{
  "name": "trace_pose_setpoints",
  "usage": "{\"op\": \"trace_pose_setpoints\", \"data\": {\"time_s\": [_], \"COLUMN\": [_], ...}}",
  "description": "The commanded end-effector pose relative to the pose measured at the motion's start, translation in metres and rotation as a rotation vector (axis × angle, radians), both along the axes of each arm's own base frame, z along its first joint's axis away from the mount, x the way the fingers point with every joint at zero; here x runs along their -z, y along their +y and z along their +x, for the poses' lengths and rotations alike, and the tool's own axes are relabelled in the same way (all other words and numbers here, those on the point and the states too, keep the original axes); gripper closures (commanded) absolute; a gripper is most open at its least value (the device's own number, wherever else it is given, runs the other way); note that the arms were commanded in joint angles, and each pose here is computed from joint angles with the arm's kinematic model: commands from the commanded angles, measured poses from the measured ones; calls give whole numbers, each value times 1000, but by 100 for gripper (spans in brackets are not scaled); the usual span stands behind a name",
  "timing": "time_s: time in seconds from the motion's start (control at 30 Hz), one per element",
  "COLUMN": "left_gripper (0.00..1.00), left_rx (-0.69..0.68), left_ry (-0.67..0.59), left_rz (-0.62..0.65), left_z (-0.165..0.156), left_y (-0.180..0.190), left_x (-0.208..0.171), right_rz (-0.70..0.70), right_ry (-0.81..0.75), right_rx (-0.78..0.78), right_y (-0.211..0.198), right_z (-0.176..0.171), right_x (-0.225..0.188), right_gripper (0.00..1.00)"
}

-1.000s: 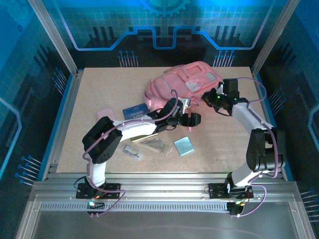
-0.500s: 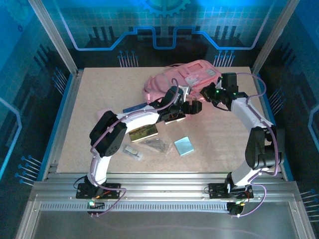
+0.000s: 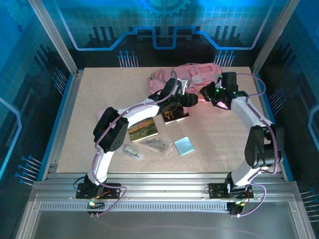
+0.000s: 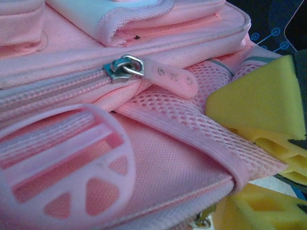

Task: Pack the student bag
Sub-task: Unzip the student bag at the top-right of the table.

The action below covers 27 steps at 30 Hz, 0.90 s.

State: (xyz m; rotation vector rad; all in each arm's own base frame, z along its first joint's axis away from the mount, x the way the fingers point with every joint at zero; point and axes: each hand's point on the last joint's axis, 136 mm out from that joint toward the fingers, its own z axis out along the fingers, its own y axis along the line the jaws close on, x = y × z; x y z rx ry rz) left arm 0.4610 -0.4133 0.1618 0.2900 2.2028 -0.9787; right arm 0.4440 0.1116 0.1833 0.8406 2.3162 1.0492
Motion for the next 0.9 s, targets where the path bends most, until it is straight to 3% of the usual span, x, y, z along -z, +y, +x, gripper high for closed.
{"op": "trace_pose_setpoints", "data": {"time_s": [0.0,0.17,0.33,0.57,0.87], "left_gripper": [48,67,97,100,100], "left_rx": [-14,0,-12,-27,-82], "left_ry": [-94,-100,-66,22,187], "left_rz": [-29,-42,-12,119,433], "left_z": [26,30,30,6,-22], "left_y": [3,-1,12,48,124], "left_x": [-20,-23,-14,8,37], "right_rz": [116,86,50,-121,-234], "right_ry": [29,41,35,15,13], "right_rx": [-154,-133,-111,-56,11], "right_y": [39,31,18,-12,-50], "right_z": [-22,-27,-27,-23,-16], "right_x": [-10,-3,1,15,23], "right_gripper": [100,100,100,100,100]}}
